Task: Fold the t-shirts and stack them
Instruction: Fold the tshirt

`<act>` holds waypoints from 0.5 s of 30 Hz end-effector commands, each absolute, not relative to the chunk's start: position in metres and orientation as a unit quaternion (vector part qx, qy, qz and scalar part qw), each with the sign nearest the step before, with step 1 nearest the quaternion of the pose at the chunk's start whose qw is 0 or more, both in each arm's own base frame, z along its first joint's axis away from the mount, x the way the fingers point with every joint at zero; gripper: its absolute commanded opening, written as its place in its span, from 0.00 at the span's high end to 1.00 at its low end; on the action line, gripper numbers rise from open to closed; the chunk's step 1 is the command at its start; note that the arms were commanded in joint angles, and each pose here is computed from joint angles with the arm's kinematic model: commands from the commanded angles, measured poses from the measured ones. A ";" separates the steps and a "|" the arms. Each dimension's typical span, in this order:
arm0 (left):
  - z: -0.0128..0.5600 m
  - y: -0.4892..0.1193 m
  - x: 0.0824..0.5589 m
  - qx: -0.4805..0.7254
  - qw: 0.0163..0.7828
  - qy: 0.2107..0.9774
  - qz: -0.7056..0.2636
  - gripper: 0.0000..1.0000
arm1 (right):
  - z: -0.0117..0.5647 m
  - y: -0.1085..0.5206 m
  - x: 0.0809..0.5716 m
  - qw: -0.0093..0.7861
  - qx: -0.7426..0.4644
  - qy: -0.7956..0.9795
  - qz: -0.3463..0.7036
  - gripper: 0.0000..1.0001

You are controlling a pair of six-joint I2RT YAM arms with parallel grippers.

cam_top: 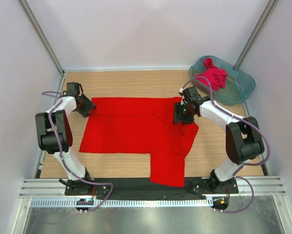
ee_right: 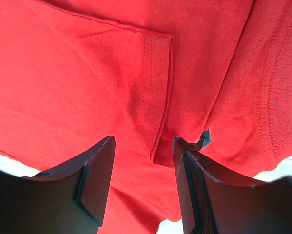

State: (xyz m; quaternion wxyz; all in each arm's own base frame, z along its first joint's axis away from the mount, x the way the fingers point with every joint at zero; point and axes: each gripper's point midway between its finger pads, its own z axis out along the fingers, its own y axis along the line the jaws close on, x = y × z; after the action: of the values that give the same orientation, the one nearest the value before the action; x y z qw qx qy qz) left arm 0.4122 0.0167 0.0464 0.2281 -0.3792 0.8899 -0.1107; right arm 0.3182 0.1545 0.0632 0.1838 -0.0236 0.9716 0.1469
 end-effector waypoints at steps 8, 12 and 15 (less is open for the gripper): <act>0.057 0.024 0.445 -0.369 0.261 0.886 -0.106 0.68 | 0.083 0.159 0.324 0.204 -0.041 0.965 0.159 0.43; 0.069 0.021 0.445 -0.325 0.270 0.902 -0.088 1.00 | 0.082 0.160 0.324 0.204 -0.041 0.965 0.160 0.43; 0.082 0.019 0.439 -0.293 0.286 0.911 -0.052 1.00 | 0.080 0.160 0.324 0.202 -0.041 0.965 0.162 0.43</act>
State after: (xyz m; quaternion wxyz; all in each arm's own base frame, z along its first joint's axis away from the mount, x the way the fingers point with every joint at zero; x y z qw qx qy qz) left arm 0.4347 0.0197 0.0523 0.2487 -0.3368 0.9043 -0.0838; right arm 0.3147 0.1544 0.0626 0.1773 -0.0303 0.9725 0.1479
